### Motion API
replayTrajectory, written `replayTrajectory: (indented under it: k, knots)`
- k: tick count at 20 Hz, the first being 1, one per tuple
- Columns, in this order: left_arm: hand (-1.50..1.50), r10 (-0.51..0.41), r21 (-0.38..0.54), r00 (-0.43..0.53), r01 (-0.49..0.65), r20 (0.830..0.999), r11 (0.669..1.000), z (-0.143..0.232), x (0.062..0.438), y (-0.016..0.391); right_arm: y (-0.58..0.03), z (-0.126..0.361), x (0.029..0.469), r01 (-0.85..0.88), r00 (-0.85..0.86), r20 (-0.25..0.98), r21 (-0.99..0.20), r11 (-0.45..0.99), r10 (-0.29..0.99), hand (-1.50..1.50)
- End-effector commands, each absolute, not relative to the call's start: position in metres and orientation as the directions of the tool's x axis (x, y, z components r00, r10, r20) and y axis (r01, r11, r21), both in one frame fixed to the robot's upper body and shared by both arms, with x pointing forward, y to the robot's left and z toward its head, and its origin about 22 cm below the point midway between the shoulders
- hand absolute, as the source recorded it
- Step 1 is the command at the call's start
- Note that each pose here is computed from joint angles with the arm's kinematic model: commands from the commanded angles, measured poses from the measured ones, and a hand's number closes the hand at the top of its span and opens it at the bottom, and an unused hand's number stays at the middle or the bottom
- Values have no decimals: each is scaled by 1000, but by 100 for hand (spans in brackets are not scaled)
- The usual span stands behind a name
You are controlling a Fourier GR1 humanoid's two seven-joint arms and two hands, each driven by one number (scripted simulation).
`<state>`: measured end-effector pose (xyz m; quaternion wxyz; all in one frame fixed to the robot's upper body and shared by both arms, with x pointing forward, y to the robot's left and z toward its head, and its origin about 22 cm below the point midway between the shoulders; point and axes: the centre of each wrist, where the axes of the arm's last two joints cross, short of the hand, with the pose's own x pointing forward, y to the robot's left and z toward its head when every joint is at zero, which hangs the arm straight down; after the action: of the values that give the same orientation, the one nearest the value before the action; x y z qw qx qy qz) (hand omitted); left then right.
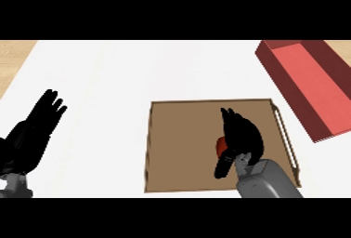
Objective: Pick the bell pepper from the tray and place it in the cardboard box
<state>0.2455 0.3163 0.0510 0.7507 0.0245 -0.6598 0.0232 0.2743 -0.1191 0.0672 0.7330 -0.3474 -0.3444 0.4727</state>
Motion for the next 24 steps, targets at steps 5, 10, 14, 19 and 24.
replayTrajectory:
  k: [5,10,14,19,24]
  knots:
    - [0,-14,21,120,-62,993,998,49,261,308,-121,61,285,-482,393,89,-827,288,915,-150]
    - [0,14,-7,115,-67,993,998,51,249,326,-127,47,280,-503,384,62,-823,265,921,-150]
    - [0,-7,16,129,-67,992,998,54,240,329,-120,44,293,-431,322,134,-860,271,937,150]
    - [0,-10,18,115,-69,993,997,53,251,323,-122,28,260,-414,300,124,-877,246,946,150]
    - [0,2,7,115,-77,993,997,39,243,316,-137,61,281,-417,284,114,-879,229,952,150]
